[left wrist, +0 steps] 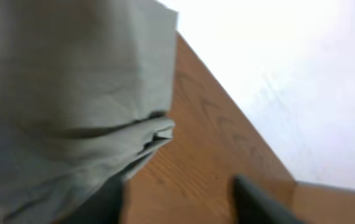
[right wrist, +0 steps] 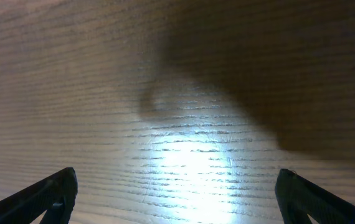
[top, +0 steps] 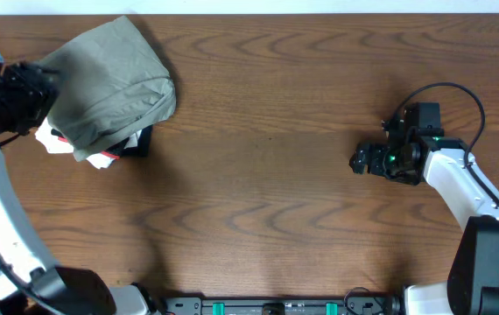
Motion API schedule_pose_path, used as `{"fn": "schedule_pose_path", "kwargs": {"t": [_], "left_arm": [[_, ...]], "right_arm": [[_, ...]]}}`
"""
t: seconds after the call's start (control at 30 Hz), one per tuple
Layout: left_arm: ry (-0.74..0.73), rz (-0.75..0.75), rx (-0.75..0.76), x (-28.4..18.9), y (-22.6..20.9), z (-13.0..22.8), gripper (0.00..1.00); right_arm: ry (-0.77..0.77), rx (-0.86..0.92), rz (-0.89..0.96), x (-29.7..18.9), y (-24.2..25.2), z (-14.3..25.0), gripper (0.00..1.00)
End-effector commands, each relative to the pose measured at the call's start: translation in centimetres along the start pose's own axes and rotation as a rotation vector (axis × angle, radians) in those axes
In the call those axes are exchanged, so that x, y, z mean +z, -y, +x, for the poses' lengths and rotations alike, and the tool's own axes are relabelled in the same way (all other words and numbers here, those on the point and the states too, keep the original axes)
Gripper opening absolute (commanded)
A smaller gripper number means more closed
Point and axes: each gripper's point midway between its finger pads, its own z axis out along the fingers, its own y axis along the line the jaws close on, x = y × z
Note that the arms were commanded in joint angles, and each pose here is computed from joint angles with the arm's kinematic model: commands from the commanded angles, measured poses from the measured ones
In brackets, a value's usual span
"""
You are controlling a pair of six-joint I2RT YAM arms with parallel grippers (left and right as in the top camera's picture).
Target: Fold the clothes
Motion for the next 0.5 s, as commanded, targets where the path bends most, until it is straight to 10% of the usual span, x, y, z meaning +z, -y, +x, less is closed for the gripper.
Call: {"fn": "schedule_pose_path", "kwargs": {"t": [0.0,0.47], "left_arm": [[-0.028,0.015,-0.01,0.66,0.79,0.71,0.91],[-0.04,0.016,-0.004,0.94,1.08,1.09,0.98]], "right_arm": [[-0.002,0.009,-0.007,0.09,-0.14,0.11,0.99],[-0.002,0.009,-0.007,0.09,-0.14,0.11,0.99]]}}
